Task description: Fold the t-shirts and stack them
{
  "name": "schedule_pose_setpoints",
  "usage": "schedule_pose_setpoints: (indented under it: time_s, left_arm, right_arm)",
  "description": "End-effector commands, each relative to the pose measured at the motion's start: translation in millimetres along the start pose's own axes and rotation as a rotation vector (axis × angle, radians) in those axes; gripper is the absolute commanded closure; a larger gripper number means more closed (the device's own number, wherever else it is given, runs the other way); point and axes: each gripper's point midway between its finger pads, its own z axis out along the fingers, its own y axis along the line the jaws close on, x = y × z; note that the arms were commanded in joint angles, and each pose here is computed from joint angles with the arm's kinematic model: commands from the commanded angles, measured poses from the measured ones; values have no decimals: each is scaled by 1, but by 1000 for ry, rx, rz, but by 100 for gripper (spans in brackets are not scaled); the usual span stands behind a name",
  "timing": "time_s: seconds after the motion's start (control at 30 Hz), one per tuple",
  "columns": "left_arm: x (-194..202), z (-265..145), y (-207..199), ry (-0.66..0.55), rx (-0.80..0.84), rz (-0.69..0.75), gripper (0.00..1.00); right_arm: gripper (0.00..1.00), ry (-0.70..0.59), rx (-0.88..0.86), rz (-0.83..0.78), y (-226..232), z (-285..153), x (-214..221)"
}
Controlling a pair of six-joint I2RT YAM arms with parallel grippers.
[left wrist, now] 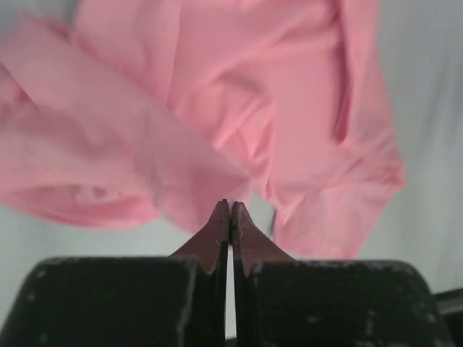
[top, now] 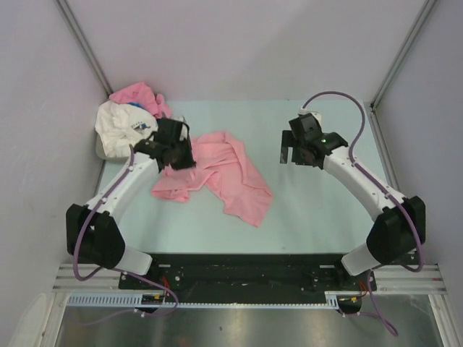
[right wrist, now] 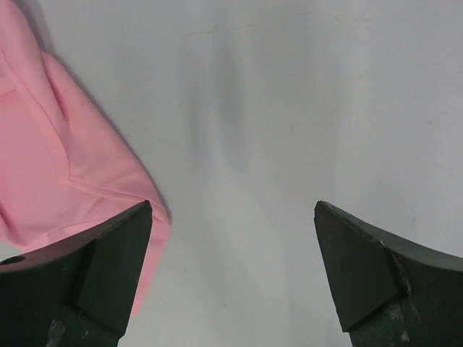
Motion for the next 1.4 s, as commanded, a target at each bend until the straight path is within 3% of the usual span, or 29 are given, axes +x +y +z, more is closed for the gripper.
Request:
schedule_pose_setpoints:
  time_s: [0.0,0.17,0.37,0.7,0.8,0.87,0.9,0.93,1.0,1.03,1.23,1.37]
  left_arm:
    - [34,-13,-23,-28,103,-84,100]
    - [73,-7,-22,-16,122,-159,100]
    - [80,-19,-20,-40,132,-168,100]
    - [73,-33,-19,-82,144,-149,100]
    - [72,-35,-20,-90,151,-149,100]
    - [73,-34,-19,-86,149,-149,100]
    - [72,-34,-20,-91,152,-147,100]
    - [72,-34,-20,-92,153,-149,100]
    - [69,-36,-21,-101,159,-148,100]
    - [72,-37,-25,-87,179,-146,100]
    - [73,-48,-29,-94,217,-143,100]
    - [78,-61,-30,-100,248,-159,100]
  right_arm:
    - [0,30,-245,-77,69,17,-7]
    - [0,67,-275,-247,139,39,6]
    - [0,140,-363,-265,190,82,21]
    - [2,234,-305,-319,193,139,69]
    - [10,270,-275,-334,184,149,87]
    - [27,283,-232,-353,174,151,98]
    - [40,296,-203,-364,167,151,104]
    - [68,297,-177,-375,161,150,107]
    - [93,297,-87,-393,136,148,116]
    - [100,299,-58,-383,128,146,119]
    - [100,269,199,-377,46,109,134]
    - [100,262,203,-288,24,66,147]
